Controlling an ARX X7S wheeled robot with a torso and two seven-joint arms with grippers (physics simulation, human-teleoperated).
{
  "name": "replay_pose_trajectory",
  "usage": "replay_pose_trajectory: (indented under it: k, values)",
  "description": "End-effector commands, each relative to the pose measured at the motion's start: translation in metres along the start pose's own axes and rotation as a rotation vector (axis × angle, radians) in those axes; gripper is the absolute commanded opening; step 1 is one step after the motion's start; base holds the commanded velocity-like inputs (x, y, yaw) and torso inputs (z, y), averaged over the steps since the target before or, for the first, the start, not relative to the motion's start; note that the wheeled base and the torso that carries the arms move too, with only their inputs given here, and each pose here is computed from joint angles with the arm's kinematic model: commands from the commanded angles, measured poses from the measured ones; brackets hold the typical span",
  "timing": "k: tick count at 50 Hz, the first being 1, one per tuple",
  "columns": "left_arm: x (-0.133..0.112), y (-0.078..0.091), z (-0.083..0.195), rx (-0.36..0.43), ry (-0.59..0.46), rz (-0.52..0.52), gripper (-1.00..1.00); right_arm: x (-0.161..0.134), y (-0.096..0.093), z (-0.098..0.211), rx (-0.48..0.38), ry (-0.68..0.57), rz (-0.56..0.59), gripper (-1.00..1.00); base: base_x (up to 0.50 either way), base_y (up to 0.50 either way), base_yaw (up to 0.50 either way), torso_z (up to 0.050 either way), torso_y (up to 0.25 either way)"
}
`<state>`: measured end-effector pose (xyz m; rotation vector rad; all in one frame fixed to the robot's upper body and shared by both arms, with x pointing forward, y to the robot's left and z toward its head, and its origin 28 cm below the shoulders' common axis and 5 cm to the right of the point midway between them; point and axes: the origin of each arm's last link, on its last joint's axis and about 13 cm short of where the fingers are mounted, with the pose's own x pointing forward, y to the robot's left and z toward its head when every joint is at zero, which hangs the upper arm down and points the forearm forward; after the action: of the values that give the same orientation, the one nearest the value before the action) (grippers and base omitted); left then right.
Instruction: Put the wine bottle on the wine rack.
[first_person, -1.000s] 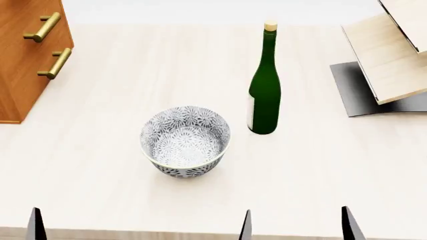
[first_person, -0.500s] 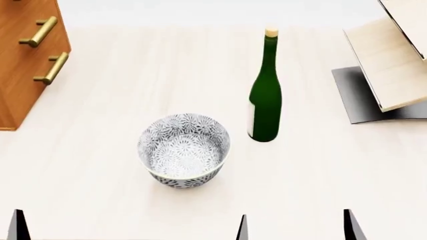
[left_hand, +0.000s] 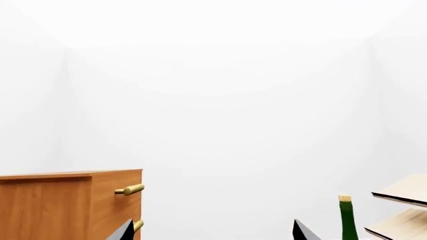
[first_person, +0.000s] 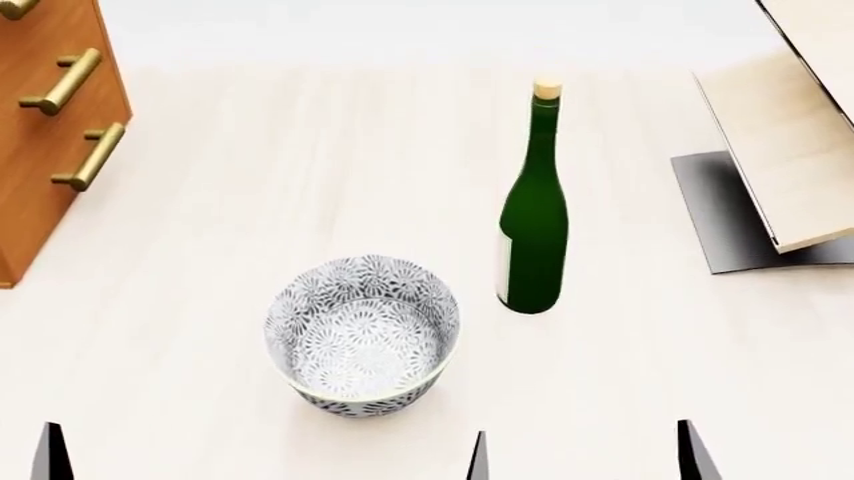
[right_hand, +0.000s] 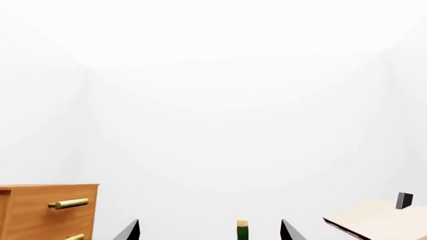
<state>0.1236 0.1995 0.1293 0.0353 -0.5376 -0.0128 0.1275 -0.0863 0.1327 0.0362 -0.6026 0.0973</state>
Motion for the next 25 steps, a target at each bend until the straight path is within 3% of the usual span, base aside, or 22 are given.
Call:
replay_pose_trajectory:
  k: [1,25]
  values:
    - [0.0000,-0.0003,-0.0004,0.003,0.001,-0.003,1.00,0.0000,0.0001,-0.0008,-0.002,0.003,0.000,1.00,0.14,0.00,0.00,0.000,0.000]
    - [0.0001,-0.0005,-0.0001,0.002,0.001,-0.002,1.00,-0.0004,0.0008,-0.0008,-0.003,0.001,0.002,1.00,0.14,0.00,0.00,0.000,0.000]
